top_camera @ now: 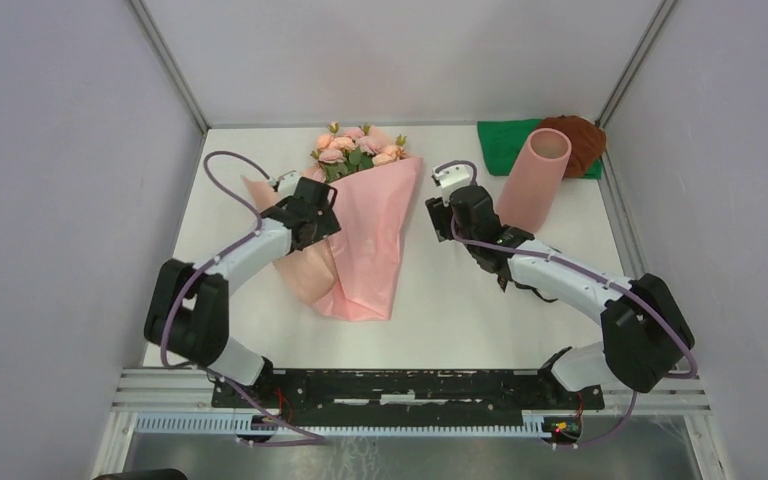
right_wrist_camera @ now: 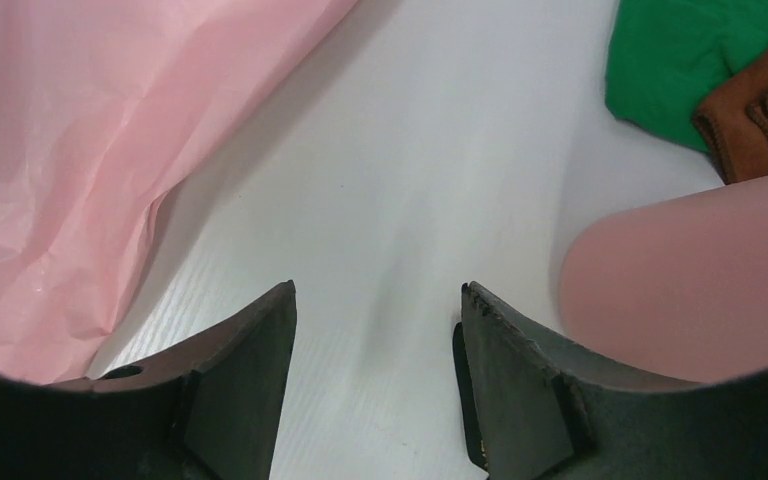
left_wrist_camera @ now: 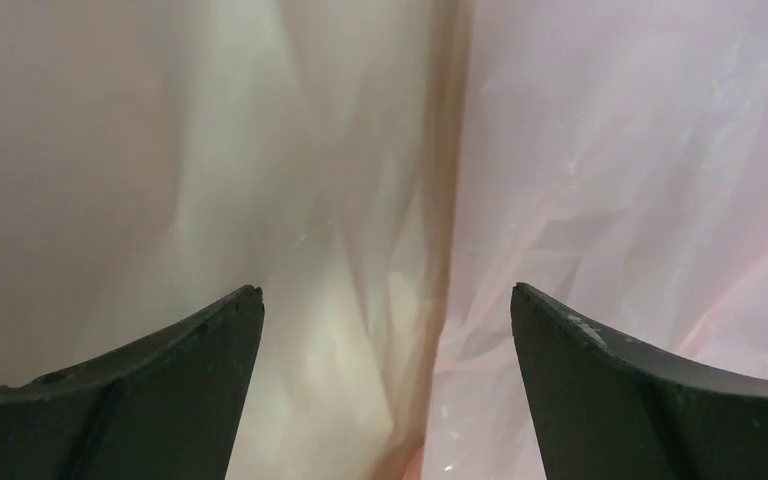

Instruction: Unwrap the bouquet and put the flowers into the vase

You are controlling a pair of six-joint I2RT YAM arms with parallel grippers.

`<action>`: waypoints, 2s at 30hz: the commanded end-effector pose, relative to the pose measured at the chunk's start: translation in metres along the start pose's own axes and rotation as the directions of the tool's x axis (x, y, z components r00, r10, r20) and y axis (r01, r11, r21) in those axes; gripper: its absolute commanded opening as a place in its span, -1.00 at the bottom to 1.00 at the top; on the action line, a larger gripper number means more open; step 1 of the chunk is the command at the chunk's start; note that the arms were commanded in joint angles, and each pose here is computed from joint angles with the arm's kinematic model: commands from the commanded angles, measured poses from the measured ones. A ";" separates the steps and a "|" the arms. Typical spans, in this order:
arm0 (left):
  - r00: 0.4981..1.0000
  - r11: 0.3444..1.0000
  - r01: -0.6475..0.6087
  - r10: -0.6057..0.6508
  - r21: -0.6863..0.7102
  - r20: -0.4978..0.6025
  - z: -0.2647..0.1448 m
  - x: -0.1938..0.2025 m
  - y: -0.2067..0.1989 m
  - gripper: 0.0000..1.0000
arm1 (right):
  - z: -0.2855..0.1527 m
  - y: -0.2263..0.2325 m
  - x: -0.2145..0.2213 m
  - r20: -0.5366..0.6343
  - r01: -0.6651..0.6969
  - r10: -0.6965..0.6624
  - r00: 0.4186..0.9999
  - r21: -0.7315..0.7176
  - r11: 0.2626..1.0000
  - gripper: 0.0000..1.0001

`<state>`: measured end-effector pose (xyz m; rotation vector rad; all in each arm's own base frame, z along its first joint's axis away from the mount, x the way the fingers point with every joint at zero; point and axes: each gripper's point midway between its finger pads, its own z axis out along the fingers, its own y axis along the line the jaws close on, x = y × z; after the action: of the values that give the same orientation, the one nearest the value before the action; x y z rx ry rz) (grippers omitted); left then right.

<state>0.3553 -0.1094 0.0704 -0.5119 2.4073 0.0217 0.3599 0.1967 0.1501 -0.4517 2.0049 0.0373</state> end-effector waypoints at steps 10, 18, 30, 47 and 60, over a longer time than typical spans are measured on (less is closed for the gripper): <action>0.966 0.969 0.238 -0.243 0.068 0.091 -0.010 -0.019 0.027 1.00 | 0.050 0.110 -0.022 -0.056 0.122 -0.136 0.989 -0.201 0.972 0.35; 0.930 0.839 0.292 -0.362 0.458 0.070 -0.004 -0.027 -0.011 0.81 | 0.037 0.120 -0.029 -0.004 0.090 -0.094 0.996 -0.237 0.967 0.35; 0.903 0.605 0.401 -0.387 0.688 -0.186 0.012 -0.008 -0.059 0.49 | 0.008 0.094 -0.028 0.027 0.101 -0.097 0.995 -0.208 0.973 0.35; 0.926 0.405 0.317 -0.327 0.858 -0.188 -0.053 -0.039 -0.118 0.26 | -0.030 0.039 -0.051 0.104 0.070 -0.061 0.993 -0.083 0.994 0.35; 0.974 0.530 0.216 -0.174 0.820 -0.144 -0.087 -0.035 -0.158 0.32 | -0.048 0.019 -0.064 0.154 0.033 -0.025 0.988 -0.050 0.998 0.36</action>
<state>0.3860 -0.2590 0.2110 -0.2938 1.9264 -1.3088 0.3371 0.2339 0.2082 -0.5478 1.8919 0.1163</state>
